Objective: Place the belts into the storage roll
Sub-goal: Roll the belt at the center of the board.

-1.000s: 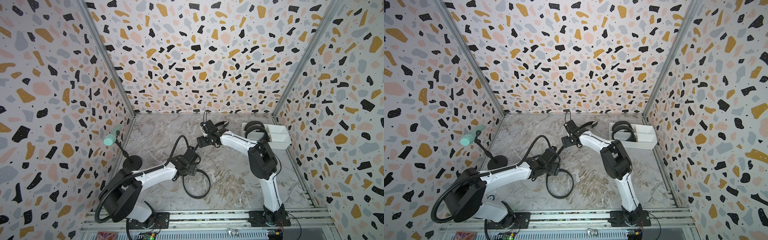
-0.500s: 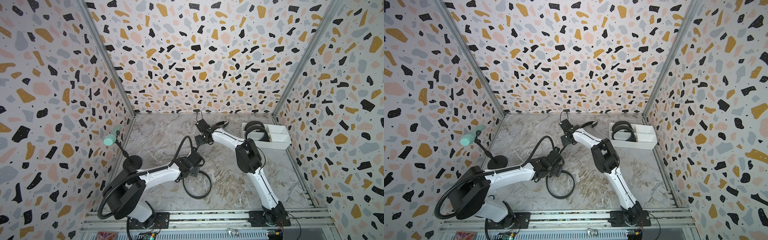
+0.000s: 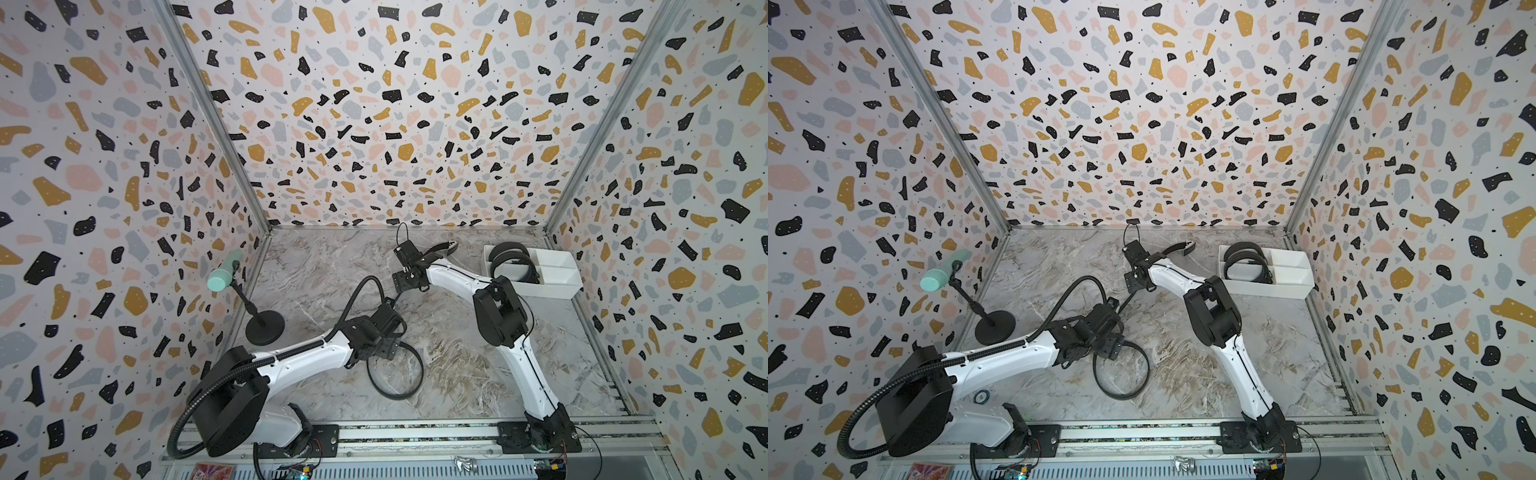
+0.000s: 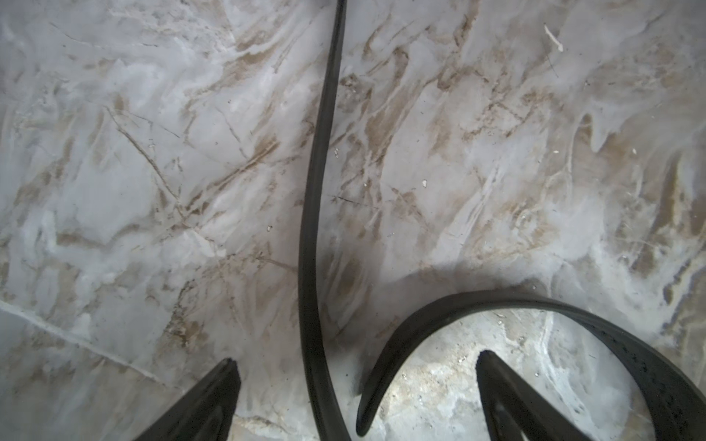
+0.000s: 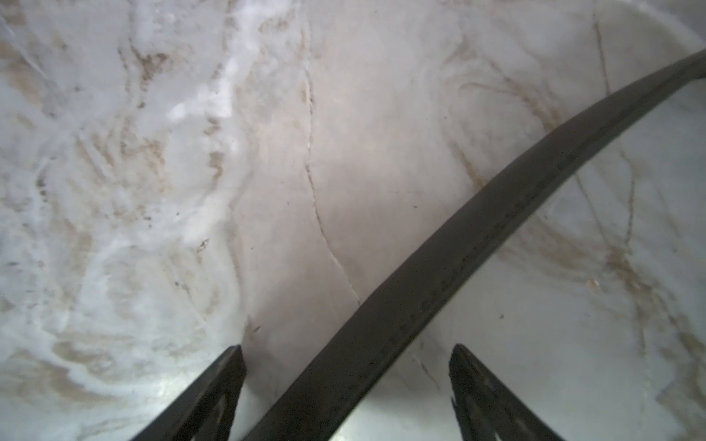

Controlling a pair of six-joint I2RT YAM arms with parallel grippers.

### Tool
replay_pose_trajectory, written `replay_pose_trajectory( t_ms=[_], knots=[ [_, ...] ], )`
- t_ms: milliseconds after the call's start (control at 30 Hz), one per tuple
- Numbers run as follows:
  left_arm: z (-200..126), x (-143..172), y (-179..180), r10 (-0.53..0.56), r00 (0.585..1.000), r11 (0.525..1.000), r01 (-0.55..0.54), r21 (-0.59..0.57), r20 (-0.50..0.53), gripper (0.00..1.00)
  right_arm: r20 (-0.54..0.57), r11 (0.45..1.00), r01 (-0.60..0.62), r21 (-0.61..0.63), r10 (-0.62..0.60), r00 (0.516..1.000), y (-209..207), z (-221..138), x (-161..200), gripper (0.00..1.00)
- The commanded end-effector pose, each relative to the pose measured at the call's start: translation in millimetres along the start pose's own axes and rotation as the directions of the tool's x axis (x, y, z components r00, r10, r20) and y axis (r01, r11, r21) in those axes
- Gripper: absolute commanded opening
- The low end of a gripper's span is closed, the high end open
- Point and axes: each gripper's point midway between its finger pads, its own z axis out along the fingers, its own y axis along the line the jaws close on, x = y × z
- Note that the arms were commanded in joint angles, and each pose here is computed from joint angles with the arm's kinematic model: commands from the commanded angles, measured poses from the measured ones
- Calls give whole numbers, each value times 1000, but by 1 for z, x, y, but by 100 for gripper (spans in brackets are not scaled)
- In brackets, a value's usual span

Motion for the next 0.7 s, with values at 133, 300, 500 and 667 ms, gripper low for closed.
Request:
replay_pose_trajectory(
  t_ms=[133,300,500,667],
  knots=[
    [18,20,-10,69,995,998,-69,7,-70,93,-59,1000,-1,29,2,998,-13,-3,18,85],
    [33,13,0,54,997,993,-60,-98,-57,93,-66,1000,0,27,2,998,-13,-2,20,84],
    [32,-24,14,-76,991,977,96,-191,109,80,-102,1000,0,10,1,995,-14,-1,39,79],
    [44,-28,38,-161,978,946,191,-261,132,52,-152,1000,-7,-10,5,988,-16,-10,77,70]
  ],
)
